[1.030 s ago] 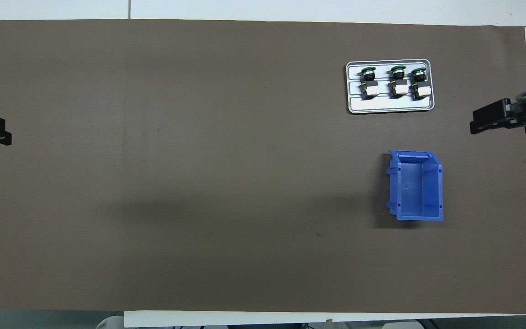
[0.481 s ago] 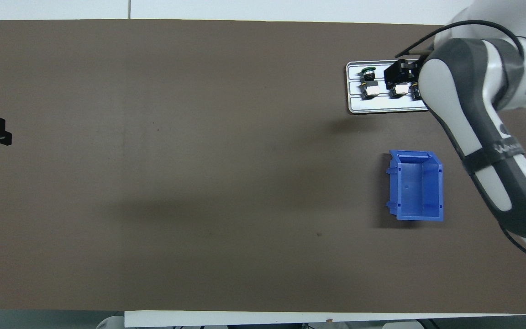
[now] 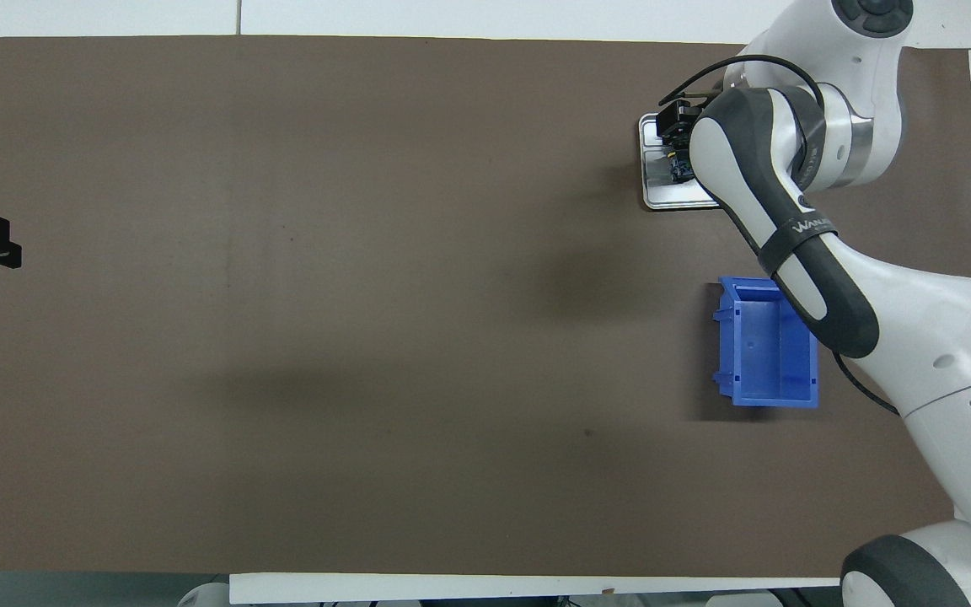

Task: Place and press button with both arms
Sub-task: 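Reach the right gripper to the tray and grasp a green button, then carry the button with the right gripper to the table center, set down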

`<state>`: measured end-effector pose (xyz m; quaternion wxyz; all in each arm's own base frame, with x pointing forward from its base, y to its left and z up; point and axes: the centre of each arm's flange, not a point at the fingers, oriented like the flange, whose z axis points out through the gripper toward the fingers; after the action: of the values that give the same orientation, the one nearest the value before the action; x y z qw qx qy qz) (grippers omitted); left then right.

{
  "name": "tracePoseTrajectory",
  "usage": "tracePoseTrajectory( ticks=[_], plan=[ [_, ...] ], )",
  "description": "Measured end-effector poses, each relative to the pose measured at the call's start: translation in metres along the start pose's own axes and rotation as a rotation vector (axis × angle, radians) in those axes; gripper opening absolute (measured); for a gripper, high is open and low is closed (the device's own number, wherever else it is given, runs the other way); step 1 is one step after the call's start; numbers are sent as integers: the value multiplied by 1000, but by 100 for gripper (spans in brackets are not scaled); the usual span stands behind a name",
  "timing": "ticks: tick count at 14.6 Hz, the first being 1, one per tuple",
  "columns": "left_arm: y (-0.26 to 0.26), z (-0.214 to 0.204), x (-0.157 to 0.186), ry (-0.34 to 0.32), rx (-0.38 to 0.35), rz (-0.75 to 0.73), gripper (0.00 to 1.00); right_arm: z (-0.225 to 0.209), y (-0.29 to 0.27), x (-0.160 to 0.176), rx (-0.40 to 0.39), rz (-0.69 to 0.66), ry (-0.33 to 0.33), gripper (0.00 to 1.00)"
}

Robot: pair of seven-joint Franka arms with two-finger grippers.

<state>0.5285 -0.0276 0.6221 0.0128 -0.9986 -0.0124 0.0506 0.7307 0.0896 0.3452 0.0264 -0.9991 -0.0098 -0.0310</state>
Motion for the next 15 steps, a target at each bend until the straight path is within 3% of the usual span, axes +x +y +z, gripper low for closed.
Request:
tracePoseTrajectory(
  ticks=[5, 10, 13, 14, 15],
  plan=[
    [0, 0, 0, 0, 0, 0, 100, 30, 0, 1, -24, -18, 17, 85],
    [-1, 0, 0, 0, 0, -1, 100, 47, 1, -3, -32, -26, 24, 79],
    [-1, 0, 0, 0, 0, -2, 100, 52, 1, -6, -32, -26, 19, 56],
    [-1, 0, 0, 0, 0, -2, 100, 52, 1, -6, -32, -26, 18, 56],
    [-1, 0, 0, 0, 0, -2, 100, 52, 1, -6, -33, -26, 14, 48]
  ],
)
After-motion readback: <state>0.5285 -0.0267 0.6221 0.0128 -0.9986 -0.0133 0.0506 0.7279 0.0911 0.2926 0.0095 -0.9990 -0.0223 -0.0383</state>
